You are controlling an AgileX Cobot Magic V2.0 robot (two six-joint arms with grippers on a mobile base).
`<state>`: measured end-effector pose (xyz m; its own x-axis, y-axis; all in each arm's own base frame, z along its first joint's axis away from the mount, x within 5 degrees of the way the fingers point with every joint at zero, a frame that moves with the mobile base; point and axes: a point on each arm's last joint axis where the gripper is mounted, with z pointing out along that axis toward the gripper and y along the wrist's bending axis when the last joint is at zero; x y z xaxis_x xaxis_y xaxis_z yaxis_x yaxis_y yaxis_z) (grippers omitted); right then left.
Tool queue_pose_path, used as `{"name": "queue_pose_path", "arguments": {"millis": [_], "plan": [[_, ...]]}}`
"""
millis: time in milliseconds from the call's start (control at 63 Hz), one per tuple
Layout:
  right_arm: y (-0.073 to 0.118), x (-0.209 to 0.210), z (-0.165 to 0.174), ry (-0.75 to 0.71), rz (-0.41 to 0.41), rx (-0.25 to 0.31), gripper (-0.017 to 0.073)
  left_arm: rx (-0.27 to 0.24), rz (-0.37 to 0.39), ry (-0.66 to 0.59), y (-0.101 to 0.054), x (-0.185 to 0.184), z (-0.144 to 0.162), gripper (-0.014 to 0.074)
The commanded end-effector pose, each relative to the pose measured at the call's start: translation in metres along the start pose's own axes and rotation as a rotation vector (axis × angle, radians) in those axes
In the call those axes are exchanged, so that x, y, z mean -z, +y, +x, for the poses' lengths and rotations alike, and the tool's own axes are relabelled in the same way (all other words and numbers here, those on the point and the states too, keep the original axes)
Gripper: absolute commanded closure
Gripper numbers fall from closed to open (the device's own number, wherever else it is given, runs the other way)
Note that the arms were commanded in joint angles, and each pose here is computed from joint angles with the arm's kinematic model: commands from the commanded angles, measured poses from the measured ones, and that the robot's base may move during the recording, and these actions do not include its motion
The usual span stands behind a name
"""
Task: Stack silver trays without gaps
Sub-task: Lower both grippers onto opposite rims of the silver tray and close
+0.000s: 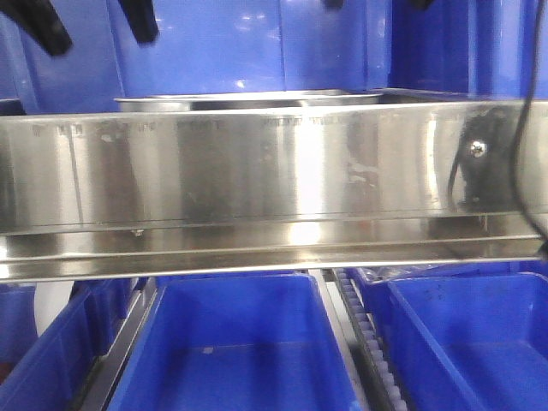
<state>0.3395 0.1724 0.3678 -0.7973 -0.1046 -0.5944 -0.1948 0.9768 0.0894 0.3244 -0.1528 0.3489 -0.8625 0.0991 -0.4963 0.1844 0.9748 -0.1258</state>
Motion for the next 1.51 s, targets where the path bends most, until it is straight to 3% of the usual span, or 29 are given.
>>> {"name": "queue_pose_path", "arguments": {"millis": [0,412,1063,1364,1491], "plan": [[-0.003,0.011,-0.013,-0.093,-0.008,-0.017,-0.0054,0.017,0.024,-0.092,-0.002,0.017,-0.010,0.0159],[0.000,-0.034,-0.018,-0.084,-0.024,-0.035,-0.0054,0.055,0.026,-0.120,-0.003,0.005,-0.016,0.0159],[0.004,-0.072,-0.012,-0.030,-0.025,-0.040,-0.0054,0.043,0.003,-0.129,-0.002,0.000,-0.018,0.0160],[0.004,-0.073,-0.011,-0.021,-0.022,-0.040,-0.0054,0.082,0.000,-0.078,-0.003,-0.016,-0.016,0.0160],[0.004,-0.073,-0.011,-0.020,-0.022,-0.040,-0.0054,0.143,-0.012,-0.061,0.004,-0.022,-0.017,0.0160]]}}
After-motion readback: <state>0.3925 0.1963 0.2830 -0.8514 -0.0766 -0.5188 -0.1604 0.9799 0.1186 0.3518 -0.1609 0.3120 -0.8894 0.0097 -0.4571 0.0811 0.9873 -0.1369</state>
